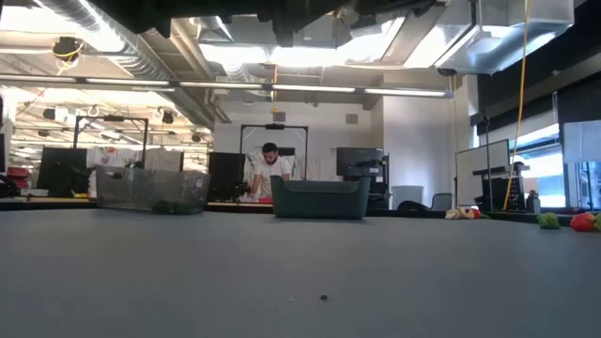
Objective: Sort produce into baskets
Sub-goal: Put the red chili pepper into the white bin
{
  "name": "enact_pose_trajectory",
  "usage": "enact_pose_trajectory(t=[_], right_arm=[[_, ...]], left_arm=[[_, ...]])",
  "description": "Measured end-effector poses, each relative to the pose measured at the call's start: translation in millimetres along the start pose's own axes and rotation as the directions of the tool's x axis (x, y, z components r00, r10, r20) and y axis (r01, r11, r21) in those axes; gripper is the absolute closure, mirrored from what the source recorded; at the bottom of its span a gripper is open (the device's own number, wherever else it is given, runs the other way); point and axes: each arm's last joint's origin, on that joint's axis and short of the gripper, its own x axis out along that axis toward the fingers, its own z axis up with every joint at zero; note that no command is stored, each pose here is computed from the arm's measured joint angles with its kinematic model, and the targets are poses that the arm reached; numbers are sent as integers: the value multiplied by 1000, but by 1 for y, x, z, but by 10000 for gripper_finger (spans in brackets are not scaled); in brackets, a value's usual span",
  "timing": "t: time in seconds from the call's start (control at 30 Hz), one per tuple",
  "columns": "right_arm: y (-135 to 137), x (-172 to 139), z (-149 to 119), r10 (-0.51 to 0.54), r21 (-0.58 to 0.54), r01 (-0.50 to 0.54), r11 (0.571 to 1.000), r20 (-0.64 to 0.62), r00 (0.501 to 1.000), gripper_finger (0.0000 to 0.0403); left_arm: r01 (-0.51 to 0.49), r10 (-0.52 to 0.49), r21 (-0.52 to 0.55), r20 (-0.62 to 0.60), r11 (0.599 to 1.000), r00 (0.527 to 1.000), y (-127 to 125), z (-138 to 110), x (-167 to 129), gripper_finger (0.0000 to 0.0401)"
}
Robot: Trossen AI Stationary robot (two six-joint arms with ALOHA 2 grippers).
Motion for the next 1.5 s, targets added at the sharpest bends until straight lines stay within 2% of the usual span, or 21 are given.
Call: enact_pose_trajectory(t=[0.17,0.33,0.5,0.73,0.9,0.97,1.13,1.23,1.3,1.33,1.5], right_arm=[[12,-20,5,49,-16,-51,999,-84,995,383],[32,-45,-6,114,-28,-121,992,-186,976,382],[51,-70,-29,181,43,-177,983,-344,921,382],[71,-96,-69,190,207,-92,974,-529,827,382],[78,-98,-111,200,289,3,957,-672,713,381],[76,-96,-129,170,292,72,954,-723,670,381],[69,-89,-159,102,278,191,942,-776,623,381],[63,-84,-169,77,305,294,906,-801,593,378],[62,-80,-172,121,336,313,888,-828,548,362],[63,-79,-172,149,357,303,883,-827,542,350],[68,-79,-160,199,376,223,899,-806,557,270]], left_arm=[[1,-1,-2,-54,1000,999,0,-5,0,193],[-10,7,-24,-108,1000,994,3,-10,-1,191],[-31,21,-57,-163,998,986,8,-15,-1,191],[-42,31,-57,-177,998,984,12,-17,-1,191],[-51,41,-53,-178,997,983,15,-17,-1,191],[-54,44,-53,-175,997,984,15,-17,-1,191],[-57,46,-54,-188,997,981,16,-18,-1,191],[-60,45,-70,-190,996,981,16,-18,-1,191],[-54,40,-69,-190,996,981,14,-18,-1,191],[-52,39,-64,-189,997,981,14,-18,-1,191],[-49,37,-59,-189,997,981,13,-18,-1,191]])
